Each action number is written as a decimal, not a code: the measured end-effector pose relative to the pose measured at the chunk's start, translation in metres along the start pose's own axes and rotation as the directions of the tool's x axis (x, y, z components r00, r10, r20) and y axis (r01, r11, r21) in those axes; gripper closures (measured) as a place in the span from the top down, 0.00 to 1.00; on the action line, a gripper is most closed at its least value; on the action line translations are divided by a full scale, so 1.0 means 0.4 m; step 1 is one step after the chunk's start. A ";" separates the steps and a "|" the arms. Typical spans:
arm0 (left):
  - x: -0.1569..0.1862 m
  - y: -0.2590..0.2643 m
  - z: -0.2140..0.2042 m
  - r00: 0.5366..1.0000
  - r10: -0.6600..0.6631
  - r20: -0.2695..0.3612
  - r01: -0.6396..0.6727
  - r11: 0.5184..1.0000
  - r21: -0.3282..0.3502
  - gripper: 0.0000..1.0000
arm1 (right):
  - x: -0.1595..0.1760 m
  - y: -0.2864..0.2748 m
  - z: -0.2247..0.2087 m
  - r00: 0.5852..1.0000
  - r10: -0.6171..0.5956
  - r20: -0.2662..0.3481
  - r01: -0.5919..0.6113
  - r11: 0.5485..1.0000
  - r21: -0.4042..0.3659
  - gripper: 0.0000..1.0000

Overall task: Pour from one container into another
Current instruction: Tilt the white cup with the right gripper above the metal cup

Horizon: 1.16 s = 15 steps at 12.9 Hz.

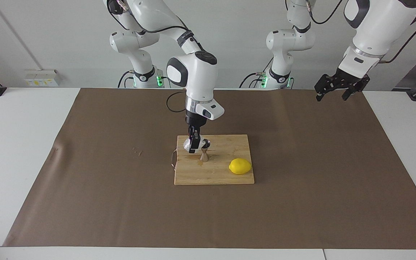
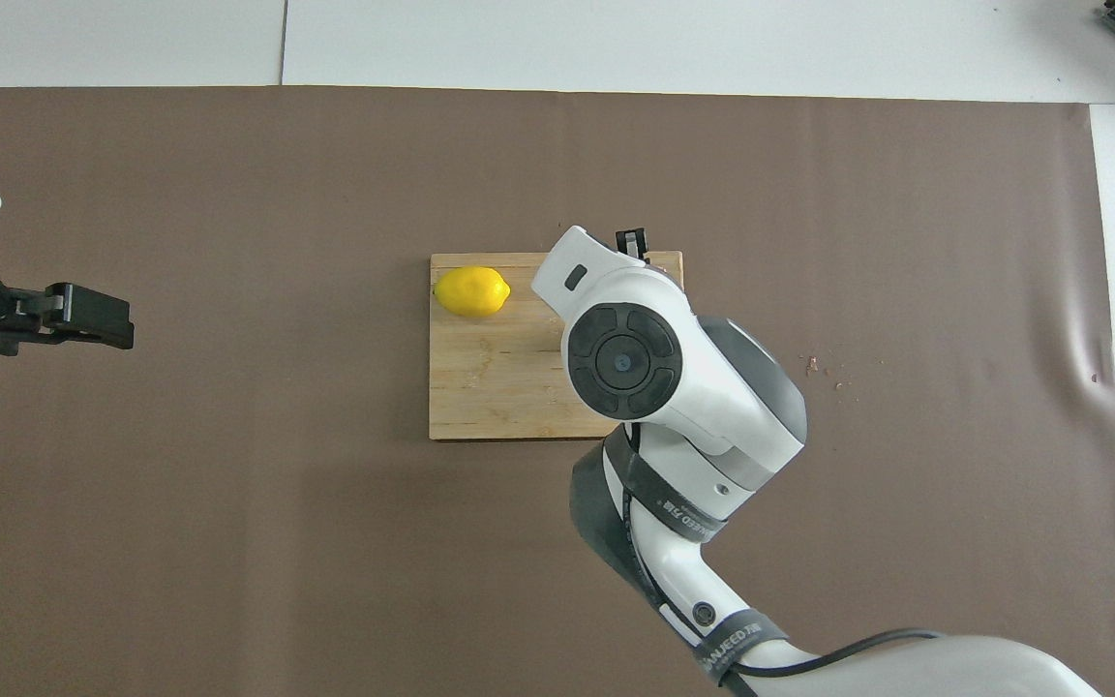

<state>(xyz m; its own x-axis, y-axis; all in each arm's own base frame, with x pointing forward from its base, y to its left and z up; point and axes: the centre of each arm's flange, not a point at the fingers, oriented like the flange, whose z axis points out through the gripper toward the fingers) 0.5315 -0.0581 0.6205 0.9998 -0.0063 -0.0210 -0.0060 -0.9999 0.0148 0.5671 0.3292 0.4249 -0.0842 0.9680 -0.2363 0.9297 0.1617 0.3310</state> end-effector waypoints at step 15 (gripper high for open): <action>0.000 0.000 0.000 1.000 0.000 0.000 0.000 1.000 0.000 1.00 | 0.035 -0.026 0.005 0.968 -0.226 0.109 0.233 0.971 -0.055 0.50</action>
<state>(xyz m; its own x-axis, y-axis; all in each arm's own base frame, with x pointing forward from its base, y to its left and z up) 0.5314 -0.0581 0.6204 0.9998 -0.0063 -0.0211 -0.0060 -0.9999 0.0148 0.5570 0.3405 0.4162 -0.2529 0.8795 -0.4031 0.8630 0.3934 0.3169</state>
